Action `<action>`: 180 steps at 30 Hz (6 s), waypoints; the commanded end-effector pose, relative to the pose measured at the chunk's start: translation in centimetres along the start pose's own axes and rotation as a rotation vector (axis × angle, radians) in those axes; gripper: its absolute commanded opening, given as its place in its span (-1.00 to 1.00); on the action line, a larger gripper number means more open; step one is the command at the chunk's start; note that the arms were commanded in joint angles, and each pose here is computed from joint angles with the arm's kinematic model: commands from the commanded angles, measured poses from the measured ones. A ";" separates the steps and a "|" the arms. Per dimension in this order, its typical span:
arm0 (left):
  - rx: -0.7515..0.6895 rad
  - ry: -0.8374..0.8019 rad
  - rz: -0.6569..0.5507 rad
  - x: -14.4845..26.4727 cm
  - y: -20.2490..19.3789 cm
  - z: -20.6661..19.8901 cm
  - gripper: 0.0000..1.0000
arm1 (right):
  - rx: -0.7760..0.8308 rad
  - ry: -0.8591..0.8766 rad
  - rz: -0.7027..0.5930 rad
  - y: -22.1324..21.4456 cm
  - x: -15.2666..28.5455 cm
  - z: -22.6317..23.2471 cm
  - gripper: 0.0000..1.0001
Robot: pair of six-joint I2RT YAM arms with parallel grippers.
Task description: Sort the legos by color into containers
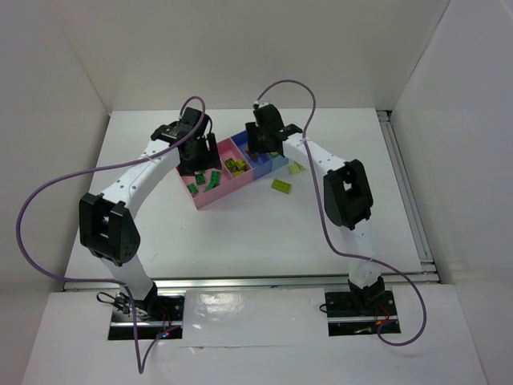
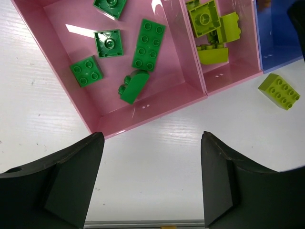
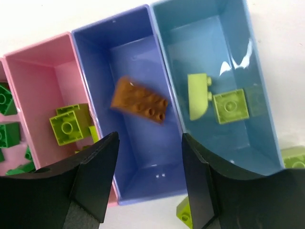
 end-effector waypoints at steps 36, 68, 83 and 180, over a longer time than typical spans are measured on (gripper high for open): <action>-0.132 -0.110 0.121 -0.5 -6.1 -4.5 0.57 | -0.156 0.266 0.100 -11.0 3.3 -3.5 0.24; -0.012 0.082 0.283 -8.2 -15.3 -11.6 0.81 | -0.423 -0.200 0.030 -8.9 9.6 -11.6 0.33; -0.100 0.142 0.340 -10.3 -16.6 -10.3 0.03 | -0.268 -0.241 0.179 -7.8 1.7 -13.8 0.43; 0.178 -0.052 -0.030 0.7 6.3 1.6 0.59 | -0.265 -0.162 0.132 -12.0 9.1 -8.5 0.64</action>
Point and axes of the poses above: each gripper's point midway between its finger pads, its own x axis back along the fingers, its own z axis along the line the jaws close on, y = z × x, the point moved 8 cm from there along x, back along the fingers, and after that the axes turned 14 degrees about x, right-handed, at the moved point
